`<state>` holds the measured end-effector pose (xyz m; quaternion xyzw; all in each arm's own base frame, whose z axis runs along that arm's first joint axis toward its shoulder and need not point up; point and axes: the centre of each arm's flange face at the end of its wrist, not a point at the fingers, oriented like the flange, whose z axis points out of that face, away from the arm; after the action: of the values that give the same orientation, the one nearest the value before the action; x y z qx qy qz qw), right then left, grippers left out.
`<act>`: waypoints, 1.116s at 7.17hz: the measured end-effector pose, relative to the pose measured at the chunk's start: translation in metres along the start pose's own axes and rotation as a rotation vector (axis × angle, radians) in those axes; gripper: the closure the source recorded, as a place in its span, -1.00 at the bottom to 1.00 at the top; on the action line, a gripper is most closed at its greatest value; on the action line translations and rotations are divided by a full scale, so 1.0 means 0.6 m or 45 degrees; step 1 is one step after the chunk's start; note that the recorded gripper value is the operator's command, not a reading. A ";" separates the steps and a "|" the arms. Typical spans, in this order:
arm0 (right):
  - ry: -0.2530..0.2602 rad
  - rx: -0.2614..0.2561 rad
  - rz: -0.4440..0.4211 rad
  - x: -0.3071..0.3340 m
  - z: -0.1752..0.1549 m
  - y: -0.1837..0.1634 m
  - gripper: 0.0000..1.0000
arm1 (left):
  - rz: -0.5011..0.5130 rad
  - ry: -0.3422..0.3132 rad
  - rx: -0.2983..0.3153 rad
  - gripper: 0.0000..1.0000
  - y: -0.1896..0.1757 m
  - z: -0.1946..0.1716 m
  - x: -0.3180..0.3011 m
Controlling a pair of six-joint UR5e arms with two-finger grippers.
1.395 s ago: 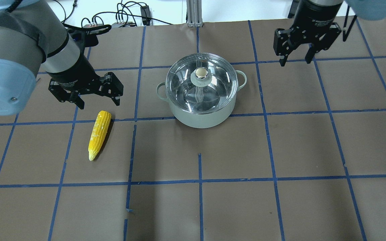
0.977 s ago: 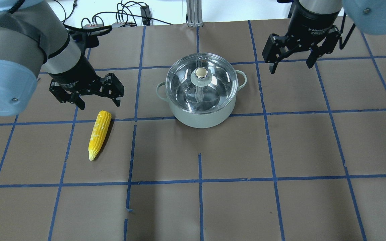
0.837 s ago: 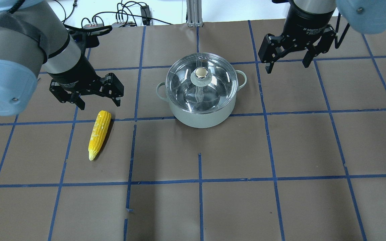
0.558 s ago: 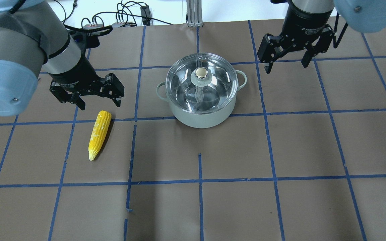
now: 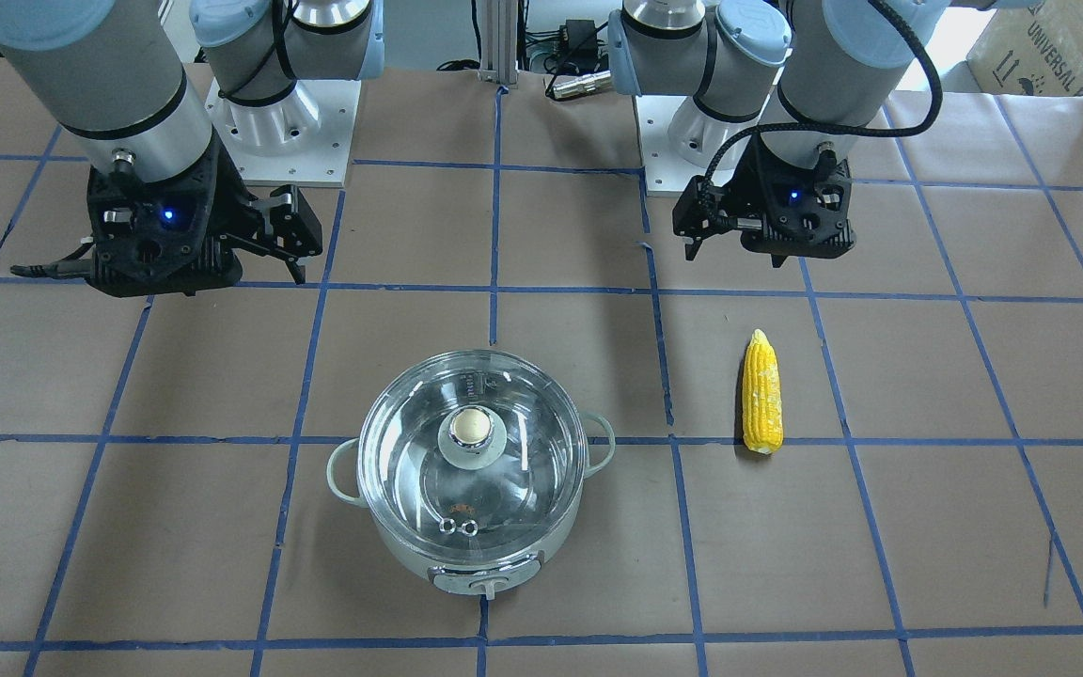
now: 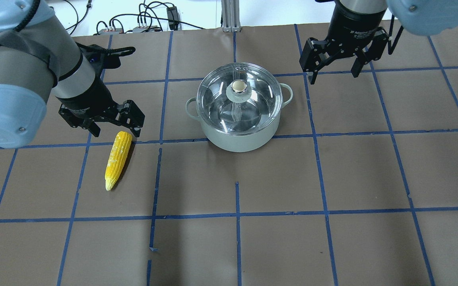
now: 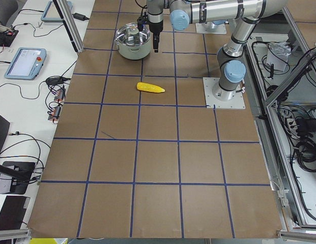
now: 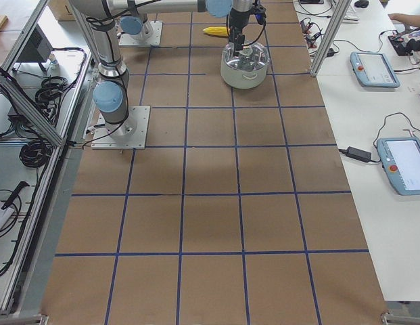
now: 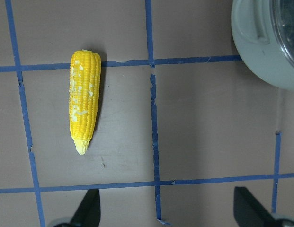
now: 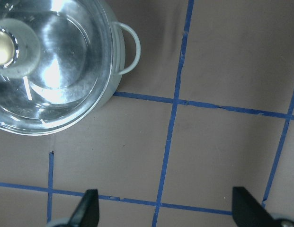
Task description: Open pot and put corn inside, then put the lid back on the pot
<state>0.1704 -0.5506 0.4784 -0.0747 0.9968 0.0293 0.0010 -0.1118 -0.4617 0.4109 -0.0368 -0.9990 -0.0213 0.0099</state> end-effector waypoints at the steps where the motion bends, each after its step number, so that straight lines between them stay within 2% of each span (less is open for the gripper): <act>1: -0.003 0.000 0.011 -0.024 0.015 -0.041 -1.00 | 0.028 -0.002 0.028 -1.00 0.000 0.030 -0.031; 3: 0.003 -0.005 0.063 -0.143 0.055 -0.114 -0.99 | 0.074 -0.008 0.065 -1.00 0.008 0.105 -0.083; 4: 0.013 -0.015 0.101 -0.206 0.088 -0.133 -0.99 | 0.081 -0.013 0.084 -1.00 0.004 0.138 -0.109; 6: 0.021 -0.018 0.130 -0.262 0.131 -0.142 -0.98 | 0.051 -0.014 0.094 -0.97 -0.019 0.196 -0.153; 8: 0.013 -0.011 0.163 -0.272 0.159 -0.153 -0.94 | 0.044 -0.019 0.114 -0.96 -0.051 0.245 -0.171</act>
<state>0.3455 -0.6113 0.3788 -0.0110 0.9994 0.0333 -0.0065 -0.0144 -0.4931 0.2608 -0.0536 -0.9983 0.0238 0.0045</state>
